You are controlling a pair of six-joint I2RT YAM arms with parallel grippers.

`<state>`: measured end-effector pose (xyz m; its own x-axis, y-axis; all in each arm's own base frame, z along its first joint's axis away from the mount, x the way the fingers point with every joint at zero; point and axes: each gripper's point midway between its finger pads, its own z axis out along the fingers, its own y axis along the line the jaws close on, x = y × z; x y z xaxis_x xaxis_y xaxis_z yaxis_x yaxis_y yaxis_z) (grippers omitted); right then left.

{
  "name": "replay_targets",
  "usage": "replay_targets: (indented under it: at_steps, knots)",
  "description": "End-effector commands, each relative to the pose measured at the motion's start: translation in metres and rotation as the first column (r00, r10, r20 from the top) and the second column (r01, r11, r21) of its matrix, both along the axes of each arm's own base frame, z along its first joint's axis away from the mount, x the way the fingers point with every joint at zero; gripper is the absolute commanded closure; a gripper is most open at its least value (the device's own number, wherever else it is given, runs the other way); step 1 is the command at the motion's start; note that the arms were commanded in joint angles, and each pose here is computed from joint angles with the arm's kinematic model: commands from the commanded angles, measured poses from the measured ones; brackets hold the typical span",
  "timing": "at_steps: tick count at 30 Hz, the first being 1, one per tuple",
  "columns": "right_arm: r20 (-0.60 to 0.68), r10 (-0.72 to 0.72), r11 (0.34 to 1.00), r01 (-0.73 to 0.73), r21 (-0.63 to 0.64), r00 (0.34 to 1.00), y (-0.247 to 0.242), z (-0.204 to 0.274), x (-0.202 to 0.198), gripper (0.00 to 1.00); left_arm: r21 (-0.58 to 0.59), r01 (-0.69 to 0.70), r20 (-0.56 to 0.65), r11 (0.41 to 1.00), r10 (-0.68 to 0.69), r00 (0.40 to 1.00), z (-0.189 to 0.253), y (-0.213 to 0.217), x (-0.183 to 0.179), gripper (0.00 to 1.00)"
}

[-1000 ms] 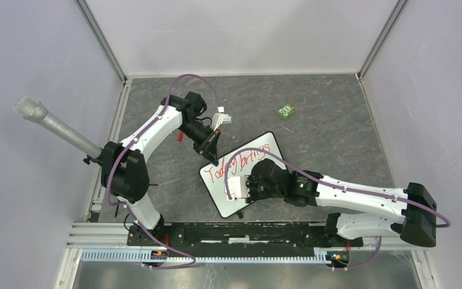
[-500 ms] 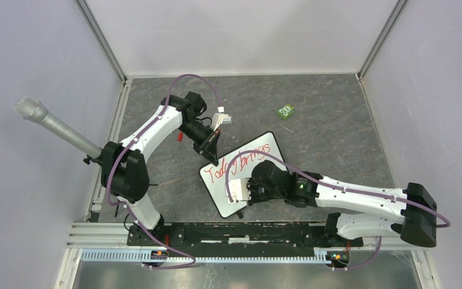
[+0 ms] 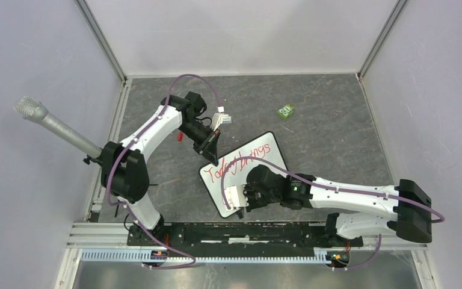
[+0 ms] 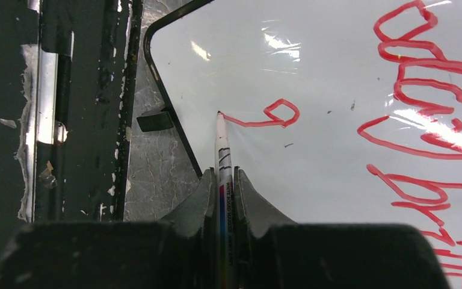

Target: Write a sentence on the whiteboard

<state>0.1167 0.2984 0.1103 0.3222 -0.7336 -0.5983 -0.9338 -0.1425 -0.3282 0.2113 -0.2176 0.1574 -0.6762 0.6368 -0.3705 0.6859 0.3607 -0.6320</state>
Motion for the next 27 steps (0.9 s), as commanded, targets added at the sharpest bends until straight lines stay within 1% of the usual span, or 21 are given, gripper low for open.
replay_targets:
  at_steps: [1, 7, 11, 14, 18, 27]
  knots:
    - [0.045, -0.033, 0.999, 0.031, 0.035, 0.998, 0.016, 0.015, 0.014, 1.0, -0.01, 0.003, 0.02, 1.0, -0.003, 1.0, 0.001, -0.002, 0.001, 0.98]
    - [0.042, -0.028, 0.997, 0.024, 0.079, 0.999, 0.023, 0.033, 0.013, 1.0, -0.008, 0.0, 0.022, 1.0, 0.0, 1.0, 0.0, -0.002, 0.002, 0.98]
    - [0.05, -0.005, 0.995, 0.0, 0.104, 0.999, 0.017, 0.046, 0.009, 1.0, -0.01, -0.001, 0.024, 1.0, 0.001, 1.0, 0.001, -0.002, 0.002, 0.98]
    - [0.067, 0.002, 0.996, -0.008, 0.085, 0.998, 0.004, 0.044, 0.007, 1.0, -0.011, -0.001, 0.032, 1.0, 0.001, 0.999, 0.003, -0.002, 0.001, 0.98]
    - [0.055, -0.027, 0.997, 0.023, 0.078, 0.998, -0.01, 0.042, 0.012, 1.0, -0.013, -0.001, 0.032, 1.0, 0.002, 0.999, 0.003, -0.002, 0.001, 0.98]
    - [0.061, -0.096, 0.994, 0.092, 0.056, 0.994, -0.02, 0.033, 0.027, 1.0, -0.015, -0.001, 0.036, 1.0, 0.002, 0.999, 0.005, -0.002, 0.001, 0.98]
